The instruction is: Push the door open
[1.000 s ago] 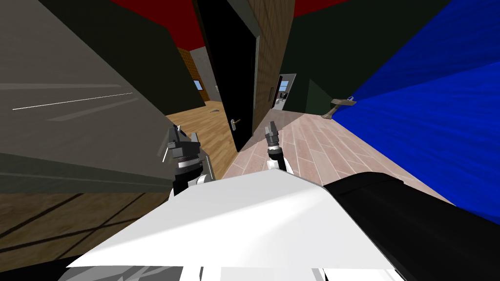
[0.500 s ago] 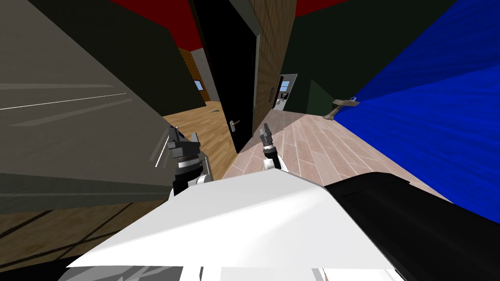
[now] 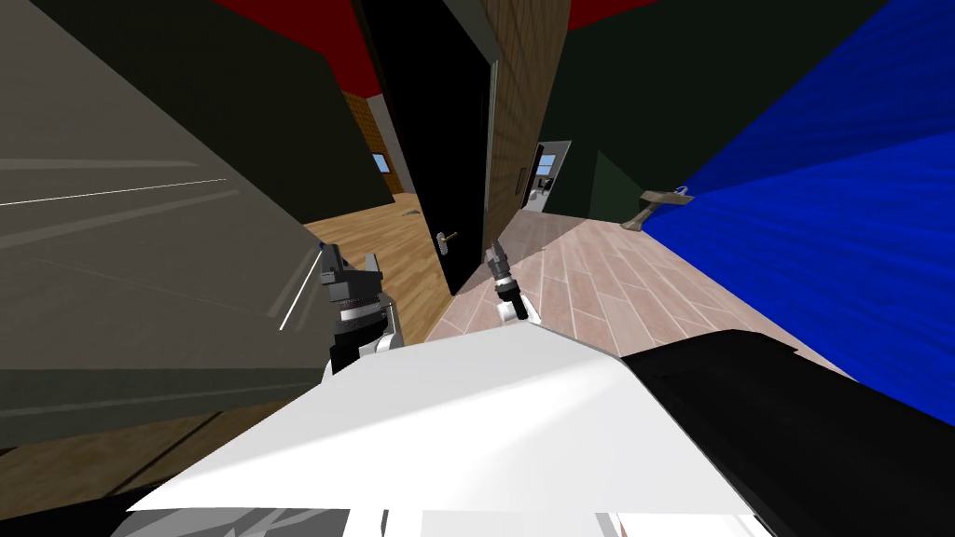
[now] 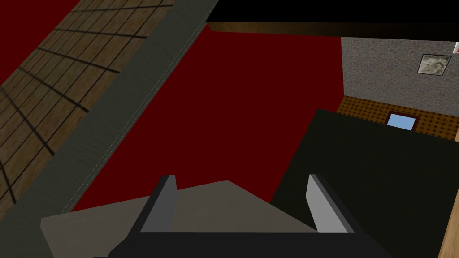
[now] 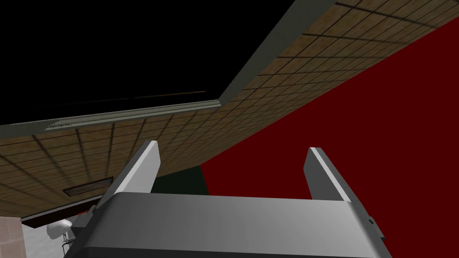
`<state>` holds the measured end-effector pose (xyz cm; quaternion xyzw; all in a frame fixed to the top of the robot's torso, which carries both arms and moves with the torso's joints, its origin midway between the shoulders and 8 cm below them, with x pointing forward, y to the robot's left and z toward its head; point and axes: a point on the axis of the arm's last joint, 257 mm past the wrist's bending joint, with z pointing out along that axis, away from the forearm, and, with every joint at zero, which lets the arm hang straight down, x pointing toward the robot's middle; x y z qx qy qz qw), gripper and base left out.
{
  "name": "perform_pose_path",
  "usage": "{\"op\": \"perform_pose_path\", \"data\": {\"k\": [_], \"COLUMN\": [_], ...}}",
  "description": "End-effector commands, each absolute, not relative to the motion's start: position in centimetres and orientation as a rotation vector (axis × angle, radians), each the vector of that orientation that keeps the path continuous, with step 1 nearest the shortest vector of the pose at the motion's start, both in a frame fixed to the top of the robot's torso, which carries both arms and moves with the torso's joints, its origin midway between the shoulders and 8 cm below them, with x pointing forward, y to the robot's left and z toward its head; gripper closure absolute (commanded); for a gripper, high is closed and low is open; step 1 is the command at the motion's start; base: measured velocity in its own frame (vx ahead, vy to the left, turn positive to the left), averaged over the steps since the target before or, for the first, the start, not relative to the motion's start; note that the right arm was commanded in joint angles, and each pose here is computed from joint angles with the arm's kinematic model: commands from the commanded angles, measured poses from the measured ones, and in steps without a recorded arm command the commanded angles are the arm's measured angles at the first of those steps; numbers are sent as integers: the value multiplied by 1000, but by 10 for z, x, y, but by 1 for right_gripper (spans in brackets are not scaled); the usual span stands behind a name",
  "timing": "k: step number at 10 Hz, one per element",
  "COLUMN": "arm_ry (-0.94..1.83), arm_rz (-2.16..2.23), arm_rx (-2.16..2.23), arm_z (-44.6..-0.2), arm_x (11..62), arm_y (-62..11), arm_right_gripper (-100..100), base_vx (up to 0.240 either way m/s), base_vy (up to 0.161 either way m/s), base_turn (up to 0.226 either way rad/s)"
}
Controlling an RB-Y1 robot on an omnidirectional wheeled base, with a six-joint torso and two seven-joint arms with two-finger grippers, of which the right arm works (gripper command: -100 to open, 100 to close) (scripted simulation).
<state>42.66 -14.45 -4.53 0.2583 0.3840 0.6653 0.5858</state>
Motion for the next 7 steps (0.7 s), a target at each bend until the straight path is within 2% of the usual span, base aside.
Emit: {"op": "perform_pose_path", "data": {"k": [1, 7], "arm_ry": [926, 1023], "arm_rz": [1580, 1666], "arm_rx": [614, 643], "arm_z": [-57, -91], "arm_x": [434, 455], "arm_y": [-133, -92], "arm_right_gripper": [-100, -100], "base_vx": [98, 90], "base_vy": [-58, -64], "base_turn": [25, 23]}}
